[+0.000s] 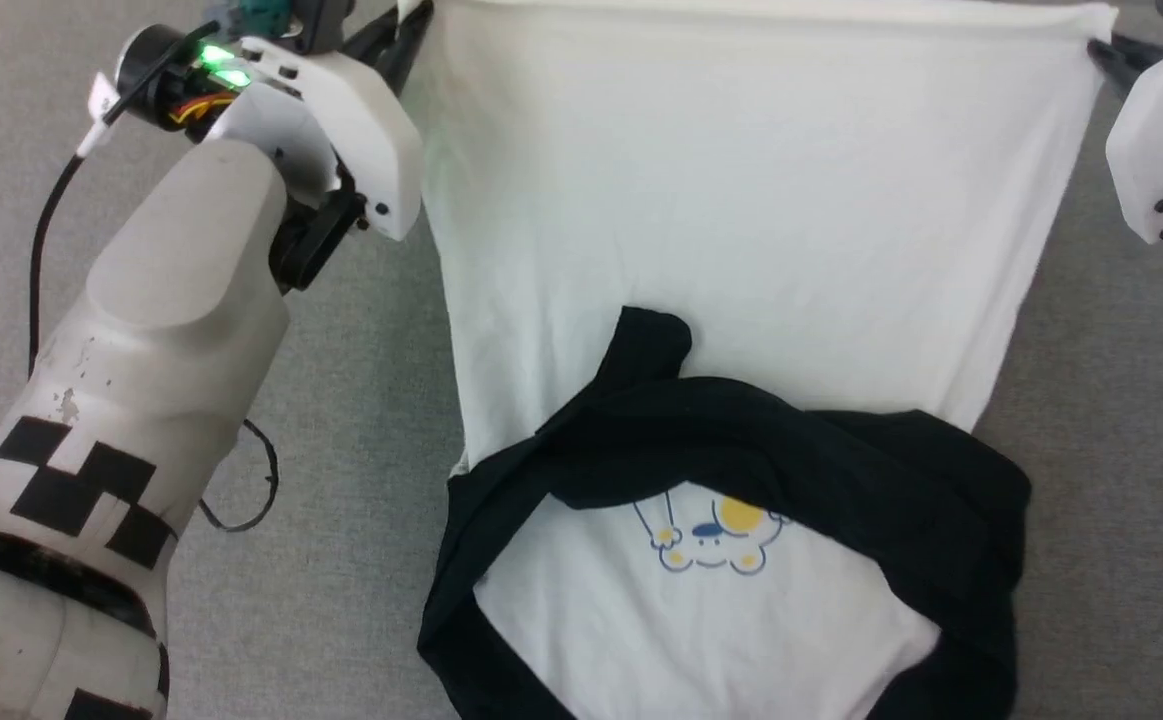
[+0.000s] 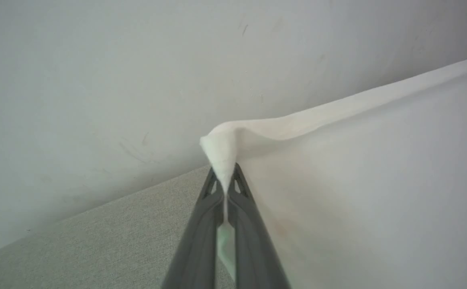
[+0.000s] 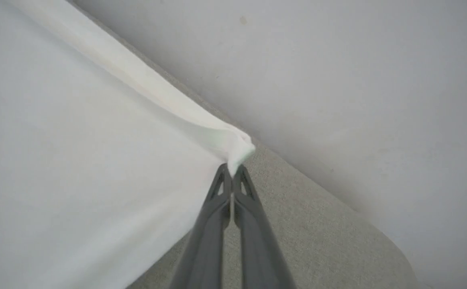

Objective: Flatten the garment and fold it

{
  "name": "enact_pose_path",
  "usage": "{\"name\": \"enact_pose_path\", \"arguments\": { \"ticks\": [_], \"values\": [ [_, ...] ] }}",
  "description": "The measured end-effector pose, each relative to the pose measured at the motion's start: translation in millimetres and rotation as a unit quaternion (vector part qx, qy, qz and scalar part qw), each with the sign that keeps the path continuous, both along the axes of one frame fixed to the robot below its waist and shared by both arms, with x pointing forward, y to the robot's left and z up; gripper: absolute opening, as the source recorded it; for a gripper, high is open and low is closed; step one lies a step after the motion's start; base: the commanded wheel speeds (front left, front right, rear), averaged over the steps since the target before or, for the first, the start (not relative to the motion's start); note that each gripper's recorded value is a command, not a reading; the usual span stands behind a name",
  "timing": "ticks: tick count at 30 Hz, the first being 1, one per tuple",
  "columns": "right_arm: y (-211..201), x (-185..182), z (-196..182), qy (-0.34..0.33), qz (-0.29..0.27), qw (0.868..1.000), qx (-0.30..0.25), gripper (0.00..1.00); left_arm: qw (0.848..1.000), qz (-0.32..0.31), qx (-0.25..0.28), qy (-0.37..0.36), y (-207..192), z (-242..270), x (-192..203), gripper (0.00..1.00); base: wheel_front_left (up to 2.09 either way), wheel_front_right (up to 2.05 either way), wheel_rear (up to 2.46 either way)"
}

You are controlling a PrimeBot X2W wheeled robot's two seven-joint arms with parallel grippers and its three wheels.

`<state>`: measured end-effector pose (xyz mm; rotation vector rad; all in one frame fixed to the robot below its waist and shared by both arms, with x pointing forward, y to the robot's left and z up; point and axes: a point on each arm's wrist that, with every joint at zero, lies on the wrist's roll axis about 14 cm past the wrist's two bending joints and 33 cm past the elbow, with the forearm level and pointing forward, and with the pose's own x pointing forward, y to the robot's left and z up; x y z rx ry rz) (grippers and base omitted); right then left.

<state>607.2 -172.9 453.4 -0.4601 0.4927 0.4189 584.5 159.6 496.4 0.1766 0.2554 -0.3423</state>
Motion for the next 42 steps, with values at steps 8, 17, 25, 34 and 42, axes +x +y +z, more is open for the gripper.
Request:
{"name": "enact_pose_path", "arguments": {
  "ticks": [8,17,25,34,42],
  "values": [
    [5.2,-15.8,57.2,-0.107,0.009,0.991,0.074,0.0,0.999,-0.003,-0.019,-0.05,-0.1,31.2,-24.4,0.0,0.0,0.0,0.0],
    [12.1,-74.9,80.7,-0.137,0.031,0.981,0.133,0.0,0.998,-0.009,-0.038,-0.04,10.2,28.1,-92.9,0.0,0.0,0.0,0.0],
    [13.5,-145.1,73.0,-0.086,0.043,0.982,0.165,0.0,0.999,-0.022,-0.032,0.008,5.6,12.1,-186.4,0.0,0.0,0.0,0.0],
    [11.1,-230.7,25.2,0.053,0.069,0.987,0.138,0.0,0.992,-0.037,-0.044,0.109,-10.9,-22.4,-283.7,0.0,0.0,0.0,0.0],
    [12.8,-286.9,-17.7,0.183,0.074,0.973,0.117,0.0,0.979,-0.068,-0.017,0.193,-21.1,-68.3,-320.8,0.0,0.0,0.0,0.0]
  ]
}}
